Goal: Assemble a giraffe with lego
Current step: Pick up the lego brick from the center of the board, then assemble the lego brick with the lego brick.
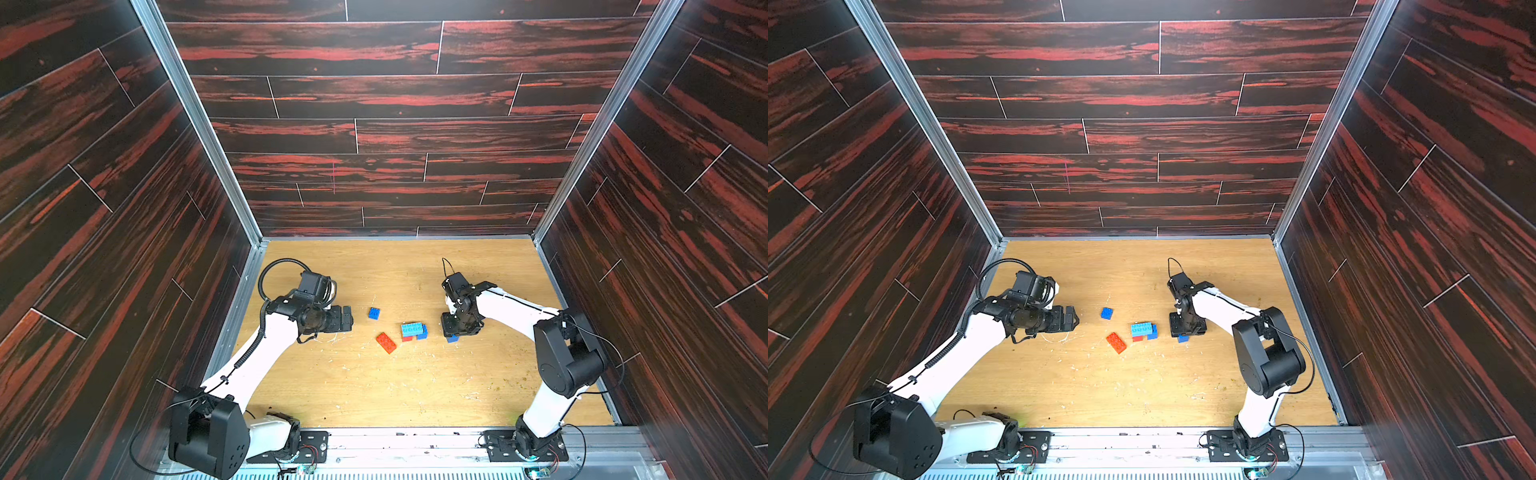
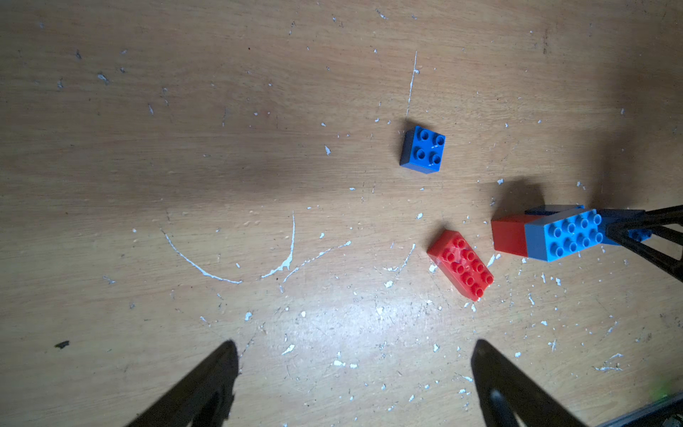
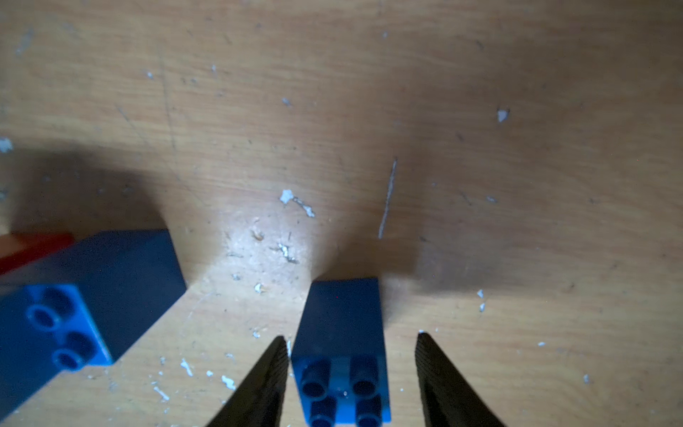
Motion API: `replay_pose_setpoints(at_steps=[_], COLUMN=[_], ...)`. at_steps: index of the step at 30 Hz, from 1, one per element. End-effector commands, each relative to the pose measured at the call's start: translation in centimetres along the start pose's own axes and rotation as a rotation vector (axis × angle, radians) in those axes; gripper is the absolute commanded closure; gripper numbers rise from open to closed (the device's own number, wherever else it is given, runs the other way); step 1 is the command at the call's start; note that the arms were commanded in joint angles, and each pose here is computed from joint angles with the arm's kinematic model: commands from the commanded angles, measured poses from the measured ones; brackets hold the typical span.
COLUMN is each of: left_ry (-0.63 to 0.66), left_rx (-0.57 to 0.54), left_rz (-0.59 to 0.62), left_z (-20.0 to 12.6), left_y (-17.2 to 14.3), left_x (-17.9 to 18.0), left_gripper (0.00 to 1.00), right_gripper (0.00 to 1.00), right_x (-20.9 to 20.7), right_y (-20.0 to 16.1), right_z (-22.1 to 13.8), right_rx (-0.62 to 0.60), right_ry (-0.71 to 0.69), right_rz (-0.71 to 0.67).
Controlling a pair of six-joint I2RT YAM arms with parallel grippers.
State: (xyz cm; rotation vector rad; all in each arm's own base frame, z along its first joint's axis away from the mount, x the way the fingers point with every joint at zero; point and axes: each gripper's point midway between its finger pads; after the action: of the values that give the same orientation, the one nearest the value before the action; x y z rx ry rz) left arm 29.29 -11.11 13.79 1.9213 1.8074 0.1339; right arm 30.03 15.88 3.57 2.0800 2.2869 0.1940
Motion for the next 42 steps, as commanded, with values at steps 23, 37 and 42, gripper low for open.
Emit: replay_pose_setpoints(at_steps=[23,37,42], left_ry=[-0.011,-0.017,-0.02], left_rx=[0.012,0.026,0.032], left_rz=[0.008,0.004,0.006], left_z=[-0.1,-0.1,-0.2], left_y=[-0.7,-0.8,-1.0], left_x=[-0.3,-0.4,-0.5], left_gripper=[0.01,0.01,0.01], right_gripper=[0.76,0.76,0.78], right_x=[0.9,8.5,10.8], right_y=[-0.4,1.7,2.5], right_z=[-5.2,-10.1,-10.2], right_rx=[-0.021,-0.052,-0.047], right_ry=[-0.003,0.0,-0.002], right_rz=[0.071,-0.008,-0.037])
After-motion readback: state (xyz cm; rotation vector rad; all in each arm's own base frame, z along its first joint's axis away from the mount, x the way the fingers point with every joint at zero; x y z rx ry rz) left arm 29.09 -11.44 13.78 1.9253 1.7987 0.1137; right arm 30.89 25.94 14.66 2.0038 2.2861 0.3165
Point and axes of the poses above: each gripper's point midway between its finger pads, its own z axis out along the fingers, its own x axis along the line the jaws close on, y = z × x, and after that the axes turned 4 degrees about z, right-handed
